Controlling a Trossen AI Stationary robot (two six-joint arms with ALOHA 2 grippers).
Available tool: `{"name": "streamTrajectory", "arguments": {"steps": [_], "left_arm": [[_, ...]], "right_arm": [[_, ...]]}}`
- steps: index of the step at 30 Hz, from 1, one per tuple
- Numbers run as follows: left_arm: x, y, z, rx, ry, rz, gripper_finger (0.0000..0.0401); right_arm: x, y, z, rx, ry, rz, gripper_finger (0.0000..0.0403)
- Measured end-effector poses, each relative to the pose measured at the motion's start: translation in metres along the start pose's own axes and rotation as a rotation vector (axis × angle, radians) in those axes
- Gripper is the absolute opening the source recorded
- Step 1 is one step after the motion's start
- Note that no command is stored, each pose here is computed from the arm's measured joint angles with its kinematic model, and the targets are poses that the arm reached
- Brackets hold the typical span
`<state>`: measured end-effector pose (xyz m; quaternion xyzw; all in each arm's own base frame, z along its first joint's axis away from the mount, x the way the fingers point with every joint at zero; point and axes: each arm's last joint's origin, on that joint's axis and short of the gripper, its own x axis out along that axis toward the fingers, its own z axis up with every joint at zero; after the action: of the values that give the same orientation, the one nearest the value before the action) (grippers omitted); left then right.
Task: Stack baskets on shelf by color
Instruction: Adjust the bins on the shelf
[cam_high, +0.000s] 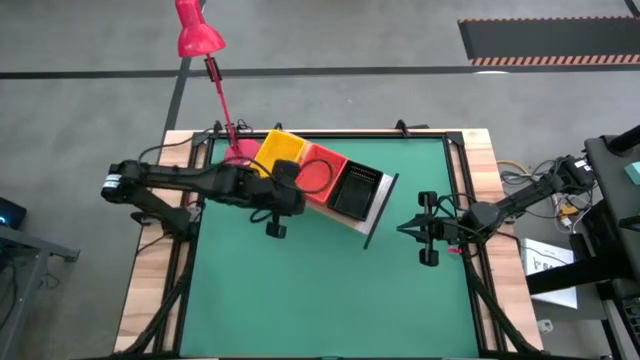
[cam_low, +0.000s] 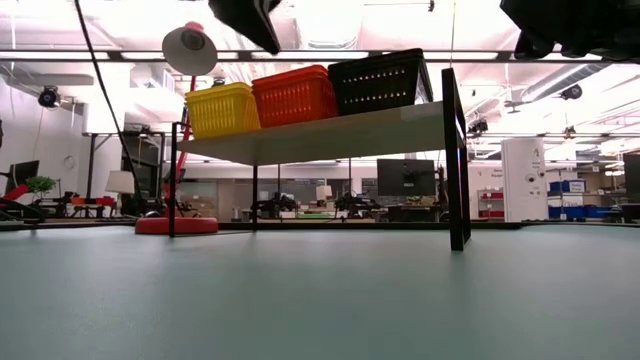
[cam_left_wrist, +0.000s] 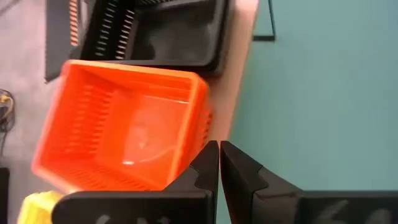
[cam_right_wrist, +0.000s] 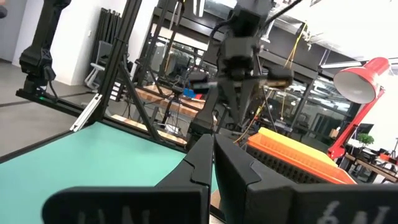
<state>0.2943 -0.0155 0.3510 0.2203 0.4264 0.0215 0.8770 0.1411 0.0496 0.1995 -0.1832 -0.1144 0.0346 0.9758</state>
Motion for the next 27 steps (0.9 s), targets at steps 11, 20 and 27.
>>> {"name": "streamTrajectory", "arguments": {"steps": [11,20,27], "left_arm": [[-0.042,0.020,-0.024,-0.044,-0.052,0.064,0.0000],[-0.034,0.013,-0.055,-0.168,0.066,0.048,0.0000],[-0.032,0.011,-0.060,-0.155,0.103,0.041,0.0000]], "right_arm": [[0.000,0.000,0.000,0.004,0.000,0.000,0.0009],[0.000,0.000,0.001,0.006,-0.006,-0.002,0.0009],[0.000,0.000,0.001,0.007,-0.006,-0.002,0.0009]]}}
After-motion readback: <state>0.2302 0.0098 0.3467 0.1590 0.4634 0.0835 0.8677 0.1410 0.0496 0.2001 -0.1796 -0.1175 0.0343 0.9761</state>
